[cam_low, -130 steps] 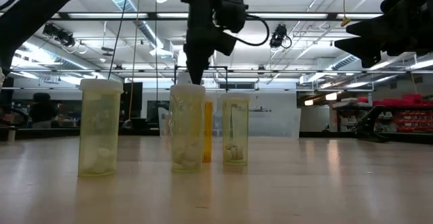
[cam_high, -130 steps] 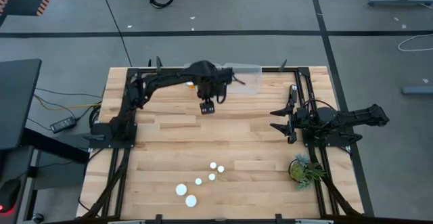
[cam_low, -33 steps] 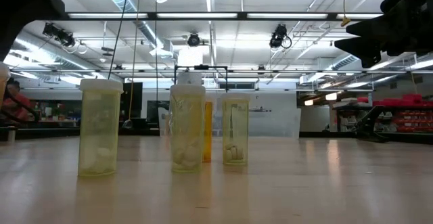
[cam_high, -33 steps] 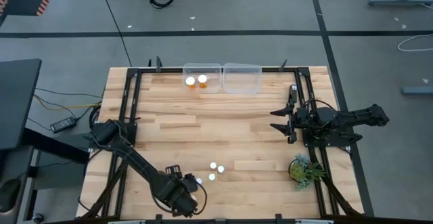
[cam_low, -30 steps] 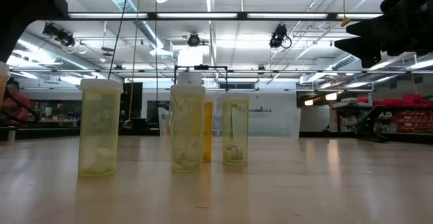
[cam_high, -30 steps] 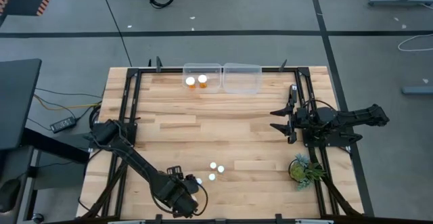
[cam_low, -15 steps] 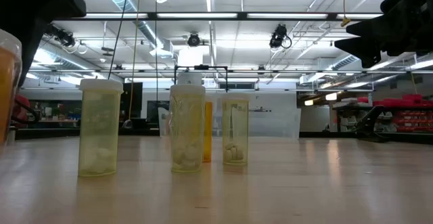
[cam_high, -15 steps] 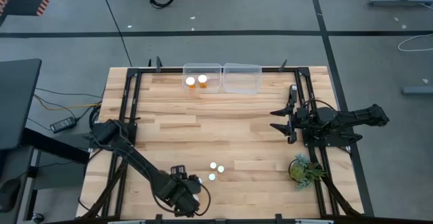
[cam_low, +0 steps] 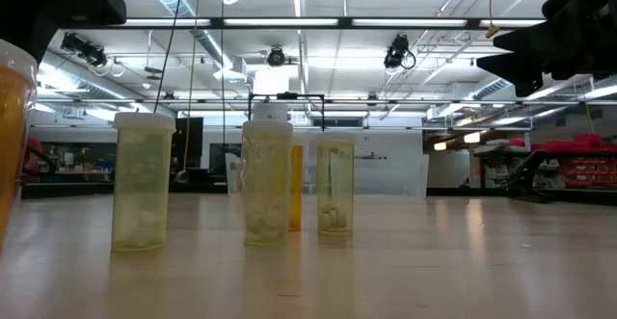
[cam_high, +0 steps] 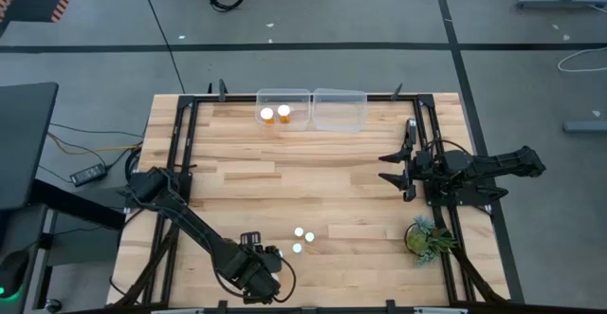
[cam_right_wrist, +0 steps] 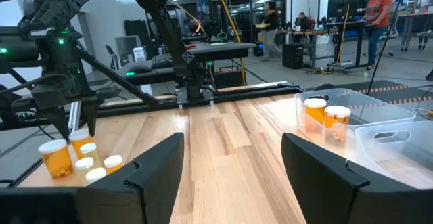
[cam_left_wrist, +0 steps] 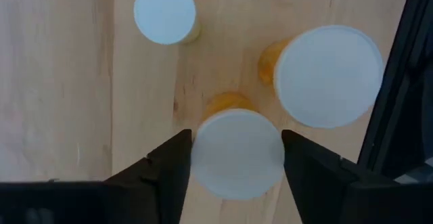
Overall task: Pick and place medicine bottles into bin by pill shape (circle, oval)
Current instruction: Put the large orange pill bottle into the left transparent bin
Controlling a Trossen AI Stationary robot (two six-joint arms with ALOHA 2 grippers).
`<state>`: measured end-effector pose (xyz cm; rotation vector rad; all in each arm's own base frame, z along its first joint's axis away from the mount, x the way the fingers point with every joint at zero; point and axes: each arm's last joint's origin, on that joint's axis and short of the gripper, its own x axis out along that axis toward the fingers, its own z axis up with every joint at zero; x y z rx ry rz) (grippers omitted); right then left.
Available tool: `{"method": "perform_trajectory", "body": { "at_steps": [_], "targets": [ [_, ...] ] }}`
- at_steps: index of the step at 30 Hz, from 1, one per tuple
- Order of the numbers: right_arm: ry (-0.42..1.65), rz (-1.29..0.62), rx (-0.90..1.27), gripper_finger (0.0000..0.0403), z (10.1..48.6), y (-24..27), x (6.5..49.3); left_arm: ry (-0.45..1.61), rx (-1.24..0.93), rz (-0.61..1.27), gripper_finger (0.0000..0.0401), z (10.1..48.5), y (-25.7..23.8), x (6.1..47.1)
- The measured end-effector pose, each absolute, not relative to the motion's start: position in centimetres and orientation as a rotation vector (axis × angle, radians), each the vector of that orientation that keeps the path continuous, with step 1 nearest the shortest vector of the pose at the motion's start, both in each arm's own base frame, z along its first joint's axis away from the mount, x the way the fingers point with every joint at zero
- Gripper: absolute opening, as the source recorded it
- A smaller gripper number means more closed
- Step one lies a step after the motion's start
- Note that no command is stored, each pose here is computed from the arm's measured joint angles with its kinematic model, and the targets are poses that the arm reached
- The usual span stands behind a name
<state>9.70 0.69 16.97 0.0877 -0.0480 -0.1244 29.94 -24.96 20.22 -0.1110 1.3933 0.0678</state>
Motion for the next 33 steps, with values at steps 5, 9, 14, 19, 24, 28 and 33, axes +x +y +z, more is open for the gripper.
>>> {"method": "perform_trajectory", "body": {
  "at_steps": [5, 9, 14, 19, 24, 28, 33],
  "targets": [
    [-0.048, -0.124, 0.087, 0.0255, 17.0, 0.7, 9.7, 1.4, -0.113, 0.061, 0.0199, 20.3, -24.7, 30.2],
    [-0.048, -0.124, 0.087, 0.0255, 17.0, 0.7, 9.7, 1.431, -0.134, 0.058, 0.0214, 20.2, -24.2, 30.4],
    [-0.048, -0.124, 0.088, 0.0255, 17.0, 0.7, 9.7, 1.47, -0.137, 0.066, 0.0206, 20.3, -23.7, 30.3],
    [-0.048, -0.124, 0.088, 0.0255, 17.0, 0.7, 9.7, 1.52, -0.106, 0.083, 0.0201, 20.9, -22.8, 30.5],
    [-0.048, -0.124, 0.088, 0.0255, 17.0, 0.7, 9.7, 1.539, -0.053, 0.074, 0.0209, 22.6, -21.7, 31.2],
    [-0.048, -0.124, 0.088, 0.0255, 17.0, 0.7, 9.7, 1.537, -0.001, 0.07, 0.0202, 23.8, -20.4, 31.9],
    [-0.048, -0.124, 0.088, 0.0255, 17.0, 0.7, 9.7, 1.566, 0.037, 0.067, 0.0208, 24.4, -18.4, 32.8]
  ]
}}
